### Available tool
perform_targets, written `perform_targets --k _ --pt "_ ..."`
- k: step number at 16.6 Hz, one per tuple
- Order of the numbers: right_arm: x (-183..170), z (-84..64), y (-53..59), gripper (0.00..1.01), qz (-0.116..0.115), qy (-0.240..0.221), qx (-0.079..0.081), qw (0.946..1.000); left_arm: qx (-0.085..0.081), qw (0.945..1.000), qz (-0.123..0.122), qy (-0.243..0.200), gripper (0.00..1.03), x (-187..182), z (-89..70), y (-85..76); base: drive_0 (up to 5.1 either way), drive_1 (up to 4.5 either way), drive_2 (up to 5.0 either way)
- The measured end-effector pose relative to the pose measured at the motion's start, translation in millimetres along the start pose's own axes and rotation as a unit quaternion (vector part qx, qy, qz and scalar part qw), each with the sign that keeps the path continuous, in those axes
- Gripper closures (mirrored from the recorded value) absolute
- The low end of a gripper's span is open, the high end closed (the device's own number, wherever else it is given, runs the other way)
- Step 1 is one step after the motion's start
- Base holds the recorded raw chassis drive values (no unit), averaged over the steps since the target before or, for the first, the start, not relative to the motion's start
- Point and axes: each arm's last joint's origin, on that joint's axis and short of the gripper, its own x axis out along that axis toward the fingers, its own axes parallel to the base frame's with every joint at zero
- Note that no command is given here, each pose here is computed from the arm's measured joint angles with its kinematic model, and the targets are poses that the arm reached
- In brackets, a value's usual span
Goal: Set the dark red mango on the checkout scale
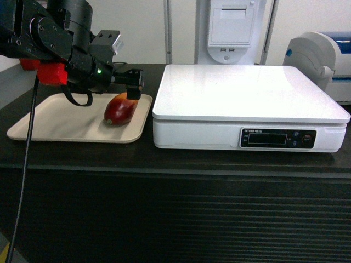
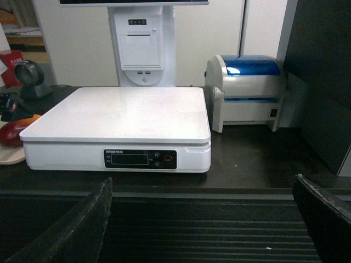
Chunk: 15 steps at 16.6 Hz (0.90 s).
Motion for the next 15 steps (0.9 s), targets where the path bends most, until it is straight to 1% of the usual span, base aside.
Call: perform_targets --k 2,3,4,5,6,9,10,12,13,14,15 --pt "0 0.0 0.0 0.03 0.0 0.0 0.0 1.0 0.005 1.0 0.002 0.007 0.05 5 5.9 3.4 0.0 0.0 0.0" --pt "0 0.0 0.0 0.03 0.0 0.0 0.0 1.0 0.008 0.9998 -0.004 0.016 0.05 8 8.0 5.9 0.0 0.0 0.0" --pt "0 0.0 0.0 0.03 0.0 0.0 0.0 1.0 0.009 0.9994 -0.01 0.032 0.05 9 6.5 7.0 0.0 0.0 0.0" --pt "0 0.0 0.0 0.03 0.0 0.0 0.0 1.0 0.008 0.9982 -0.015 0.057 0.05 12 1.4 5.9 0.0 0.0 0.0" --pt "0 0.0 0.0 0.03 0.0 0.0 0.0 1.0 0.008 0.9973 -0.017 0.071 0.05 15 -4.1 4.1 0.0 0.0 0.0" --pt "0 0.0 0.0 0.03 0.0 0.0 0.0 1.0 0.014 0.9955 -0.018 0.092 0.05 20 -12.1 0.4 0.0 0.0 0.0" --pt "0 0.0 0.0 0.03 0.0 0.0 0.0 1.0 0.022 0.9955 -0.015 0.091 0.1 20 -11.8 -0.2 0.0 0.0 0.0" --pt "0 0.0 0.0 0.03 0.0 0.0 0.0 1.0 0.023 0.9959 -0.011 0.086 0.31 21 -12.2 0.1 0.0 0.0 0.0" --pt "0 0.0 0.0 0.03 0.0 0.0 0.0 1.0 0.024 0.9961 -0.011 0.084 0.4 20 -13.1 -0.1 0.0 0.0 0.0" --pt "0 0.0 0.0 0.03 0.0 0.0 0.0 1.0 0.026 0.9961 -0.011 0.084 0.43 17 -13.1 -0.3 0.0 0.0 0.0" --pt "0 0.0 0.0 0.03 0.0 0.0 0.0 1.0 0.032 0.9958 -0.01 0.086 0.44 13 -13.4 -0.6 0.0 0.0 0.0"
